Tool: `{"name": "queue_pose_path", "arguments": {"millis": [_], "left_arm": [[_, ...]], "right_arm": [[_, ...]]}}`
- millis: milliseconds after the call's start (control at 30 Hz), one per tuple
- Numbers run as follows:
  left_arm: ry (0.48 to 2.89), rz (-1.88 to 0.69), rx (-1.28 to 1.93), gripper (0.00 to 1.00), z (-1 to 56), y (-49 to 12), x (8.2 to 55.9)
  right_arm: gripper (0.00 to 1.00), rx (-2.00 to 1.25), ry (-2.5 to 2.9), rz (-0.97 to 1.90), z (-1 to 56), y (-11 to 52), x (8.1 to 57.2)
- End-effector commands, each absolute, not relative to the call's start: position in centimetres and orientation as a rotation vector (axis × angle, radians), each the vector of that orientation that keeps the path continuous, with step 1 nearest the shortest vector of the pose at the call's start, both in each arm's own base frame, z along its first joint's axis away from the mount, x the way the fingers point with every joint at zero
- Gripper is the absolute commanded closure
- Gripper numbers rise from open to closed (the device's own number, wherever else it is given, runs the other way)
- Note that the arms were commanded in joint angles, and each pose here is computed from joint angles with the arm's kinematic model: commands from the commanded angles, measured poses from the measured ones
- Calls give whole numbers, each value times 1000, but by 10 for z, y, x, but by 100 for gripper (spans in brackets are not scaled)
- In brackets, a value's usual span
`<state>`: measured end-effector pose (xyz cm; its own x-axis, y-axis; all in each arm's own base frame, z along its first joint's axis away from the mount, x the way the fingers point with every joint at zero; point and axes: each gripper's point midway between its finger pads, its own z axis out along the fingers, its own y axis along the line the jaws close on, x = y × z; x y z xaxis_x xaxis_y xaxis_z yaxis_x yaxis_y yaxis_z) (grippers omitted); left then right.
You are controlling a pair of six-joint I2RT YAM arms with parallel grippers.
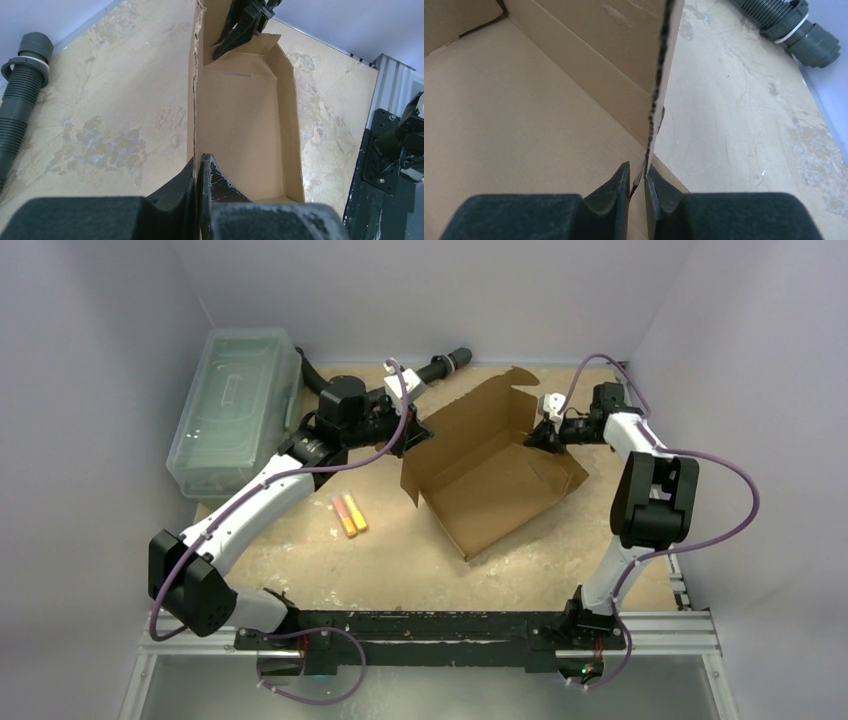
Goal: Fold the paper box
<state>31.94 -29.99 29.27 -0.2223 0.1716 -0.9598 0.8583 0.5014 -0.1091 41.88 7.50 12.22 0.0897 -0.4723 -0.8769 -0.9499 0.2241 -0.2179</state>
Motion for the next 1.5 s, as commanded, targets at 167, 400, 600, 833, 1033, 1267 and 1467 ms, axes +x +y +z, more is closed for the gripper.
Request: {"name": "queue_pose_path", "arguments": {"millis": [167, 400, 600, 833, 1033, 1267, 1467], "left_arm": [[1640, -917, 764, 100, 324, -302, 316], [1677, -927, 742, 100, 315, -303, 320], [1678, -839, 798, 100, 308, -303, 332], [1716, -689, 915, 100, 294, -308, 354], [1737, -580, 1028, 100, 279, -305, 360], [1709, -489, 1082, 100, 289, -312, 368], [1692, -476, 1097, 100, 295, -318, 372]], "right_arm": [[100, -1292, 1541, 508, 136, 87, 424], [94, -1256, 1536, 494, 138, 92, 416], [73, -1390, 1530, 578, 130, 109, 387], [59, -1324, 1626, 638, 141, 111, 386], [52, -1280, 1699, 626, 151, 86, 372], [53, -996, 1897, 549, 171, 38, 362], [38, -618, 2088, 414, 152, -3, 378]]}}
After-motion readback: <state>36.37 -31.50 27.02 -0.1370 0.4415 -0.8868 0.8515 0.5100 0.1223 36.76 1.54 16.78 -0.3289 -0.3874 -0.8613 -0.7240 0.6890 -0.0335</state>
